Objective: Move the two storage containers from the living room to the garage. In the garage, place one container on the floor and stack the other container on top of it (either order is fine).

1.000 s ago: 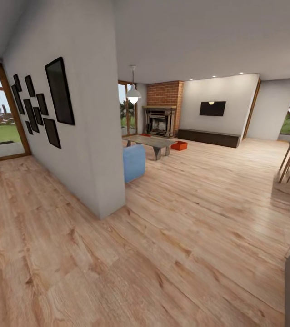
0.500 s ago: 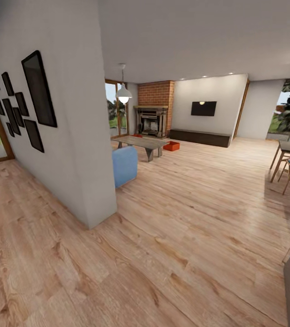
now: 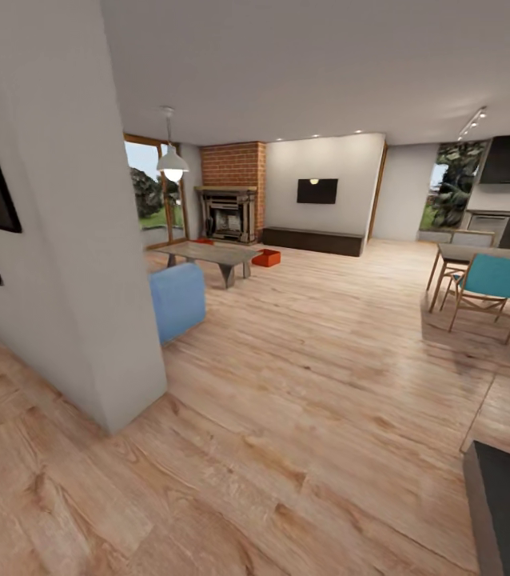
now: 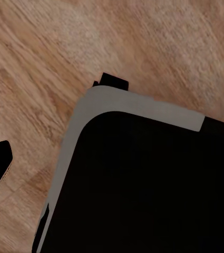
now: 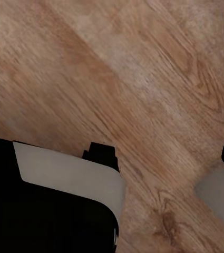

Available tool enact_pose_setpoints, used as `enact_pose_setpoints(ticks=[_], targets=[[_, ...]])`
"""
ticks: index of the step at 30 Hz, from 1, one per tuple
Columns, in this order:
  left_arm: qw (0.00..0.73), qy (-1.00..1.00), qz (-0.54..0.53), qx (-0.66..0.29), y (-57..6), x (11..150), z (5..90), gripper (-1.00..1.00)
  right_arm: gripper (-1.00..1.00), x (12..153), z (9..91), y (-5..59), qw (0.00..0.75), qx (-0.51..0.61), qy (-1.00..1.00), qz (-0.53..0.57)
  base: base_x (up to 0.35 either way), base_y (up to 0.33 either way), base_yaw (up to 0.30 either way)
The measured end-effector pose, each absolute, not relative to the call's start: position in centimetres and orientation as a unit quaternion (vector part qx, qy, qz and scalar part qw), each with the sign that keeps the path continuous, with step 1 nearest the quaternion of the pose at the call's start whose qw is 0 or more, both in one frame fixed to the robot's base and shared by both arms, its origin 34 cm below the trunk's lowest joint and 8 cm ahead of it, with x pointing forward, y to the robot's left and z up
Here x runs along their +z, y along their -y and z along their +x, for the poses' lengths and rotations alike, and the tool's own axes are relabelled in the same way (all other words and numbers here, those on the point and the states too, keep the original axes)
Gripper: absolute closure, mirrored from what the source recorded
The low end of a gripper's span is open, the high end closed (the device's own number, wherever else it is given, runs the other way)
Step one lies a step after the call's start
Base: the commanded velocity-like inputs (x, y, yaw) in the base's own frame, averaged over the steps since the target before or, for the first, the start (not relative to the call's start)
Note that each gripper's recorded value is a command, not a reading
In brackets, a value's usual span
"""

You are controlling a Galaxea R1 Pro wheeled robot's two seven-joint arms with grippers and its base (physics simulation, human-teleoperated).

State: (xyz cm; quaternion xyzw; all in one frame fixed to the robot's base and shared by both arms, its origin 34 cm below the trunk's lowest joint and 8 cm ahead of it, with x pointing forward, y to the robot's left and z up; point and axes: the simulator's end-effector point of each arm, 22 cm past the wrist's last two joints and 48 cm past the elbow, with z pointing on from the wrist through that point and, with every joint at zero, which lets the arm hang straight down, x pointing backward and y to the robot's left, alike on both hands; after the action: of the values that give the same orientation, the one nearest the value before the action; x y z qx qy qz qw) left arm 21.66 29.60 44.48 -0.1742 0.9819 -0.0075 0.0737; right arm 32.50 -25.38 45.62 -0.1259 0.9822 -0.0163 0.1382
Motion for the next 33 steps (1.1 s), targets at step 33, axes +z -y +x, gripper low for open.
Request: enact_pose_setpoints(ticks=[33], targets=[[0.074,-0.982,-0.174,-0.008,-29.55,44.48,21.66,-1.0,-1.0,45.62,32.48,25.41,0.138,-0.016,-0.982,-0.126,0.333,0.0,-0.29]])
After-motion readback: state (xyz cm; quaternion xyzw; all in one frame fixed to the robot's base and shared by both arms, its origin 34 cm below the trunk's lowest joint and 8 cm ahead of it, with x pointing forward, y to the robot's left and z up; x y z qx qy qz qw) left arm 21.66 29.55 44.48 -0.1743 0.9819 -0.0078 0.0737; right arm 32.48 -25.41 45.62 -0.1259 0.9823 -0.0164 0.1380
